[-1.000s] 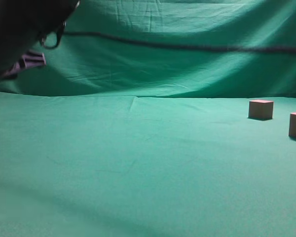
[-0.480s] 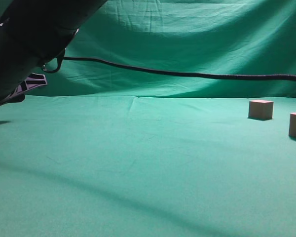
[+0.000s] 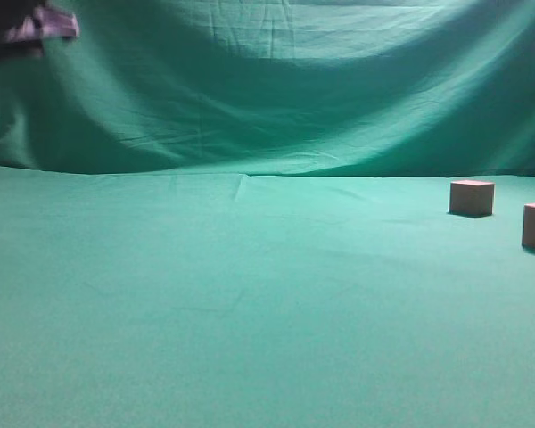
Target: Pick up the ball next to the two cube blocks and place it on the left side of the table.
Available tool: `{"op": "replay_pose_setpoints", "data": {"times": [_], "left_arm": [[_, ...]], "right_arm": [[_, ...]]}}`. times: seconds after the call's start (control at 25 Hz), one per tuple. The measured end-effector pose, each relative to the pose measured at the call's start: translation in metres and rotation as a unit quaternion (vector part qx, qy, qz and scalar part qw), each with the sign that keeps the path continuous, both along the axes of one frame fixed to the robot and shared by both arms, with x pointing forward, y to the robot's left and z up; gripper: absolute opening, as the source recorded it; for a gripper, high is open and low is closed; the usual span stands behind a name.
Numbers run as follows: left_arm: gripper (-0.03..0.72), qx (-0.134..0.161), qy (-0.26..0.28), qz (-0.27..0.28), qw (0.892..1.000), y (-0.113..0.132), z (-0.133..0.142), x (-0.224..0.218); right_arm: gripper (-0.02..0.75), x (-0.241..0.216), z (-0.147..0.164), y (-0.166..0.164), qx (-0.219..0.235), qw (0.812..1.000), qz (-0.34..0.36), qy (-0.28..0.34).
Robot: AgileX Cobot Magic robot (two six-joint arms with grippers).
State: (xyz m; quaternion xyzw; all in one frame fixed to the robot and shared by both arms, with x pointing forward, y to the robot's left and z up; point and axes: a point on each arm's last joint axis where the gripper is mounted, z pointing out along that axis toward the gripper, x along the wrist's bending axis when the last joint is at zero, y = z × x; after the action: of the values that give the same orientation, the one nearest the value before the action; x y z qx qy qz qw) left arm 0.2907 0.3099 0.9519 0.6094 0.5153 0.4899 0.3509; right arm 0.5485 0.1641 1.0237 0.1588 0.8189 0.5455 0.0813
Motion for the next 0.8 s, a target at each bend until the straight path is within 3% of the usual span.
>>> {"op": "replay_pose_setpoints", "data": {"times": [0.12,0.28,0.52,0.64,0.8], "left_arm": [[0.0,0.0,0.0,0.0,1.0,0.0,0.0,0.0],[0.0,0.0,0.0,0.0,1.0,0.0,0.0,0.0],[0.0,0.0,0.0,0.0,1.0,0.0,0.0,0.0],[0.0,0.0,0.0,0.0,1.0,0.0,0.0,0.0],[0.0,0.0,0.0,0.0,1.0,0.0,0.0,0.0]], "right_arm": [[0.16,-0.003,0.045,-0.03,-0.016,0.998,0.035,0.052],[0.0,0.005,0.087,-0.09,-0.095,0.988,0.0,0.123],[0.0,0.006,0.141,-0.182,-0.243,0.95,-0.159,0.114],[0.0,0.003,0.169,-0.219,-0.248,0.934,-0.242,0.085],[0.0,-0.016,0.192,-0.272,-0.233,0.919,-0.304,0.092]]}}
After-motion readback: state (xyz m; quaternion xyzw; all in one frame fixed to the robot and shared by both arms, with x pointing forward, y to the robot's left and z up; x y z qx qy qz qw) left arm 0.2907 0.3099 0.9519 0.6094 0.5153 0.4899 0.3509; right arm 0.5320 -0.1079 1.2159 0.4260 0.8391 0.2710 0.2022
